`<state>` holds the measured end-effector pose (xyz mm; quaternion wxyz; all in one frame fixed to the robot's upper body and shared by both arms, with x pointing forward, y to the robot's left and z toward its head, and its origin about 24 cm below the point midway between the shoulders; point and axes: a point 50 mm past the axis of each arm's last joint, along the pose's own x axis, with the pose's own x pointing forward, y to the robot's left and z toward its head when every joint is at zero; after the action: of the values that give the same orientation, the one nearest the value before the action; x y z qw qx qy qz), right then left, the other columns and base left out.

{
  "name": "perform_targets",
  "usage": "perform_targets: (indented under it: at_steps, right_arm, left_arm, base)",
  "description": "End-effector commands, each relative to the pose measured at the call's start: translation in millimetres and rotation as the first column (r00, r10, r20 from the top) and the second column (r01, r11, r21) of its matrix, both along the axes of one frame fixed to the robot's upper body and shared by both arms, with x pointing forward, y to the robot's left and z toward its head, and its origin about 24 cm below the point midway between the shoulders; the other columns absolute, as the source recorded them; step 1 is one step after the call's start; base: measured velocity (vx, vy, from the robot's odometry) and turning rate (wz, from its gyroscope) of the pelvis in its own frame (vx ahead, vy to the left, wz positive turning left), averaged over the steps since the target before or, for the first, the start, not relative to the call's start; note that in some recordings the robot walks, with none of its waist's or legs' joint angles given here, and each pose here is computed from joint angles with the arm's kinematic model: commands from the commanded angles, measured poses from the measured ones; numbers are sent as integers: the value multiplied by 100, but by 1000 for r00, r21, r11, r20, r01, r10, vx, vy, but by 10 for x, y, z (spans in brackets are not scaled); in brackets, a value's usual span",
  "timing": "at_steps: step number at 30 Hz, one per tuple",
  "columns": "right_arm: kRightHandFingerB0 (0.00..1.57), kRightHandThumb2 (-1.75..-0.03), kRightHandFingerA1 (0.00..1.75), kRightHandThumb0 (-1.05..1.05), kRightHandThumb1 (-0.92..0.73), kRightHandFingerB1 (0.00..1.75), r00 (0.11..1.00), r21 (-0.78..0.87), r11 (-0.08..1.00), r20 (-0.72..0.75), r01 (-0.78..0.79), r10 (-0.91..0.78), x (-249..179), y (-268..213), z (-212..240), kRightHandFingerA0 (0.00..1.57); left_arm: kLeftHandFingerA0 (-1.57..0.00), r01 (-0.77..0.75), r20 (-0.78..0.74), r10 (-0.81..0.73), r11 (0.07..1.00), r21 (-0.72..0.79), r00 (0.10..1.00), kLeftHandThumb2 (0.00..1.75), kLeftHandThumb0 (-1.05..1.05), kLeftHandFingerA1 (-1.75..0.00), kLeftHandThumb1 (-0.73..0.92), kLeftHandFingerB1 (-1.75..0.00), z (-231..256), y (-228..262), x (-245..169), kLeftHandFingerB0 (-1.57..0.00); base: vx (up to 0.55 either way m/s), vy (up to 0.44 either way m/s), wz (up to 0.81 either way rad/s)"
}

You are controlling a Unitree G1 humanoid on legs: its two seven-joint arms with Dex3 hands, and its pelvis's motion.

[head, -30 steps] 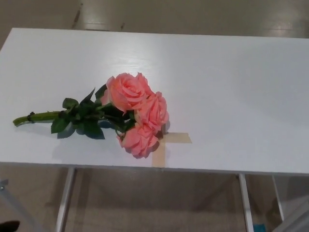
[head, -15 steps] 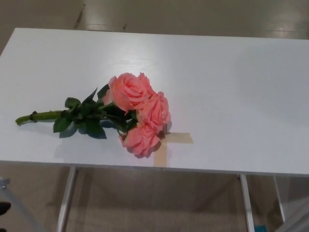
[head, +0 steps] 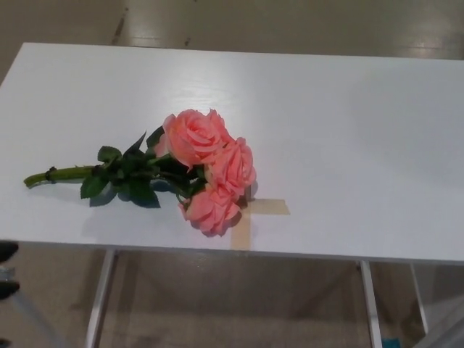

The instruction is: Use the left hand to pick up the rose and passes it to a human.

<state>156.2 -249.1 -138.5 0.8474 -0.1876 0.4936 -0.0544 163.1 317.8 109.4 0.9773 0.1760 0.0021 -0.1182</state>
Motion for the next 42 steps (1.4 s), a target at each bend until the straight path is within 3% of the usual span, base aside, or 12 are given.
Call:
perform_targets:
  at_steps: [1,12,13,15,16,20,21,24,25,33,34,42]
  right_arm:
    - [49,-60,43,-31,-68,37,1000,-16,1000,-28,-5,4,-89,-18,-30,67]
    - [49,-61,43,-31,-68,37,1000,-8,1000,-21,-6,6,-57,0,-24,67]
    - [51,-60,42,-32,-69,37,1000,-5,1000,-16,-10,10,-35,11,-18,68]
    - [52,-60,42,-32,-69,38,999,-6,1000,-27,-17,17,-79,1,-31,68]
    - [52,-60,43,-32,-69,38,1000,-6,1000,-26,-17,17,-80,3,-32,69]
    - [52,-60,43,-32,-69,38,1000,-7,1000,-22,-14,14,-65,-6,-24,69]
    - [49,-80,55,-39,-60,50,1000,-16,1000,-23,-7,7,-78,-26,-23,64]
    - [49,-80,55,-39,-60,50,1000,-17,1000,-23,-6,6,-79,-28,-23,64]
    - [52,-60,43,-33,-69,38,1000,-9,1000,-24,-4,4,-82,-8,-30,69]
    - [53,-60,43,-33,-69,38,1000,-12,1000,-25,1,-2,-96,-29,-29,70]
    - [49,-80,55,-39,-59,50,1000,-8,1000,-23,6,-6,-100,-28,-30,64]
    - [52,-60,43,-33,-69,38,1000,-5,1000,-21,4,-4,-93,-29,-27,69]
  left_arm:
    - [-30,616,250,-577,778,-122,778,70,-68,-45,38,-38,1029,-569,-19,-25]
    - [-26,487,259,-477,873,28,840,67,-60,-41,38,-36,1158,-627,371,-19]
    - [-9,356,251,-387,921,160,887,81,-28,-50,18,-49,1160,-638,609,-8]
    - [-7,214,220,-282,933,288,934,81,-30,-49,17,-49,1099,-656,900,-6]
    - [-22,188,211,-258,934,304,943,56,-66,-31,46,-28,1068,-667,987,-17]
    - [-22,183,214,-256,933,309,943,56,-66,-31,46,-28,1068,-684,1040,-17]
    - [0,85,201,-171,922,379,965,81,-35,-47,14,-47,872,-794,1358,0]
    - [0,73,200,-163,917,393,966,81,-35,-47,14,-47,850,-816,1408,0]
    - [-4,74,155,-154,900,429,976,80,-64,-30,40,-31,712,-896,1510,-4]
    - [-2,112,50,-183,772,626,982,78,-58,-25,35,-28,356,-1142,1658,-2]
    - [-5,117,32,-179,758,641,983,78,-60,-21,38,-26,316,-1143,1683,-5]
    - [-5,71,-9,-88,729,680,996,79,-60,-23,38,-24,146,-1074,1876,-4]
  base:
    - [0,0,0]
    - [0,0,0]
    - [0,0,0]
    - [0,0,0]
    - [0,0,0]
    - [0,0,0]
    - [0,0,0]
    - [0,0,0]
    - [0,0,0]
    - [0,0,0]
    - [0,0,0]
    - [0,0,0]
